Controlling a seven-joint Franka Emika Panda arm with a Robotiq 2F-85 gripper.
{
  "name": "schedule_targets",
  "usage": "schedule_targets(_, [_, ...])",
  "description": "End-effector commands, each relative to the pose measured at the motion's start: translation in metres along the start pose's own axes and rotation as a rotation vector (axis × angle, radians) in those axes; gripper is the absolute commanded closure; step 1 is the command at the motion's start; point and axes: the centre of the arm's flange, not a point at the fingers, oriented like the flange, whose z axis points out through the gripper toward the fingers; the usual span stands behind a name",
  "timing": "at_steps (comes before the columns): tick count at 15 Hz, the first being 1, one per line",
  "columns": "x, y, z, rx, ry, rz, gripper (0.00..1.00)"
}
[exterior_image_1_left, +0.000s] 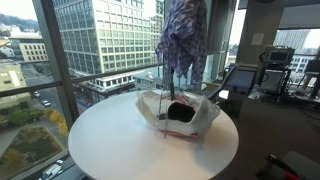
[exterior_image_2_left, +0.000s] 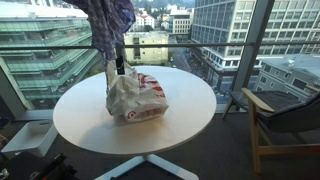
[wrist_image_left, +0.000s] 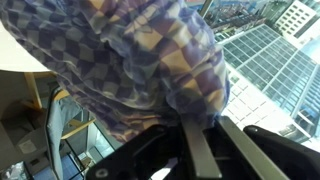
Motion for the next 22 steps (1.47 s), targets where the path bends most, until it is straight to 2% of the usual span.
schedule_targets(1, [0.008,-0.005,-0.003,-0.016,0.070,0.024,0.89])
schedule_targets(5, [0.002,0.008,0.044,-0.108,0.075,-0.004,0.89])
schedule_targets(8, [-0.019,0.016,0.072,-0.160,0.057,-0.067,0.89])
schedule_targets(15, [-0.102,0.010,0.100,-0.184,-0.016,-0.289,0.89])
schedule_targets(20, [-0.119,0.028,0.151,-0.254,-0.115,-0.329,0.89])
schedule_targets(21, [-0.121,0.031,0.155,-0.267,-0.095,-0.345,0.89])
schedule_targets(22, [-0.126,0.034,0.162,-0.283,-0.111,-0.356,0.89])
